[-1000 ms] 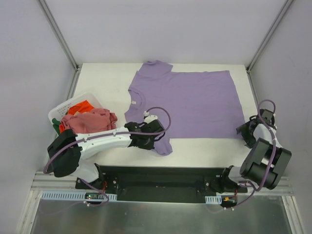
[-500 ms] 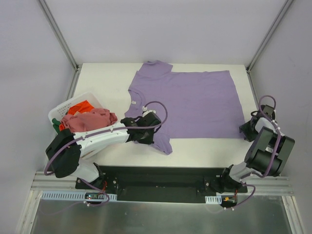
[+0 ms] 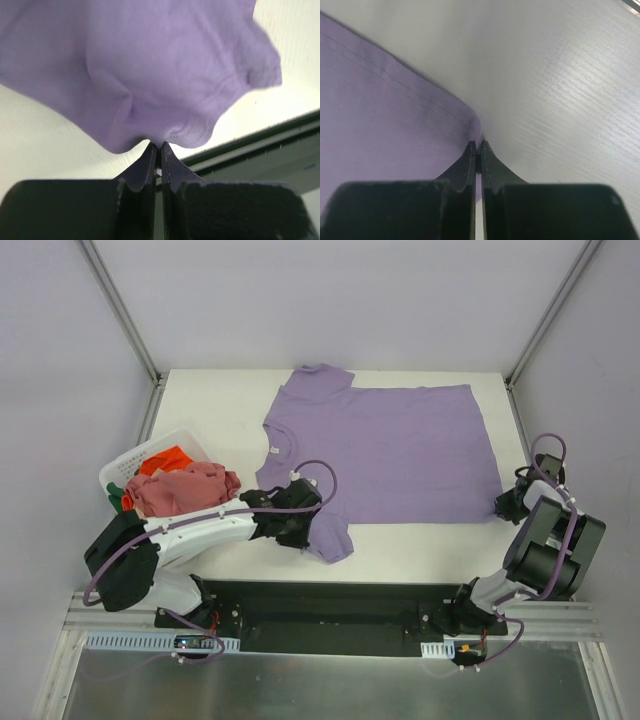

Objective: Fold and stack the t-shirts
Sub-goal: Grap the side of the flattened tshirt closest away from the robot with both arms, then fold the flattened tshirt in 1/3 of the way

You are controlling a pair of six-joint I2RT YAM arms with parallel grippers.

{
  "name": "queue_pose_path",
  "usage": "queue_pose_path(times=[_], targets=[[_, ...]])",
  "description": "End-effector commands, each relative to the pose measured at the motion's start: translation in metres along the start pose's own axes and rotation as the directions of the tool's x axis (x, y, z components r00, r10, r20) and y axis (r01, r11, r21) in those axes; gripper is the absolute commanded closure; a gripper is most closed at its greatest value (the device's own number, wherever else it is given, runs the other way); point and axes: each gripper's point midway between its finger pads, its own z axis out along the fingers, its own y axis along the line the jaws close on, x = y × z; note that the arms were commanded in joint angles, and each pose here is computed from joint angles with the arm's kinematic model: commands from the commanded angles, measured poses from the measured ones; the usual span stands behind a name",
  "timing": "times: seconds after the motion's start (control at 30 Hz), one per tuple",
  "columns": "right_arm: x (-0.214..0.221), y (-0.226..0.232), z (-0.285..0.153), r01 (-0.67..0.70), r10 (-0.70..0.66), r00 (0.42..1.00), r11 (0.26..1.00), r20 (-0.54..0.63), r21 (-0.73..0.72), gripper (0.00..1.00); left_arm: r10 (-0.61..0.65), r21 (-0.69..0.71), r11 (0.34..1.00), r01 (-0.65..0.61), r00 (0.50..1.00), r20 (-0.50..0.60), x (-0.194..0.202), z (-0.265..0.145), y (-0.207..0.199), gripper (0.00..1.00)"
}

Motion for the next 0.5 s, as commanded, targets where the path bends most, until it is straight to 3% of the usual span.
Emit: queue_pose_path(times=[0.0,0.17,0.47], targets=[[0.021,-0.015,-0.008,0.018,-0.016,0.998,0.999,-0.053,0.03,1.0,-0.004,0.134,0.991,0.017,0.995,-0.099,0.034,-0.017,-0.007,1.0],[0.025,-0.029,-0.022,0.037,-0.034,0.999,0.996,-0.042,0.076,1.0,-0.013,0.223,0.973,0.064,0.974,-0.224,0.072,-0.028,-0.011,1.0],[0.042,-0.058,-0.038,0.043,-0.037,0.998,0.988,-0.043,0.145,1.0,-0.042,0.308,0.941,0.138,0.953,-0.301,0.102,-0.055,-0.018,1.0]])
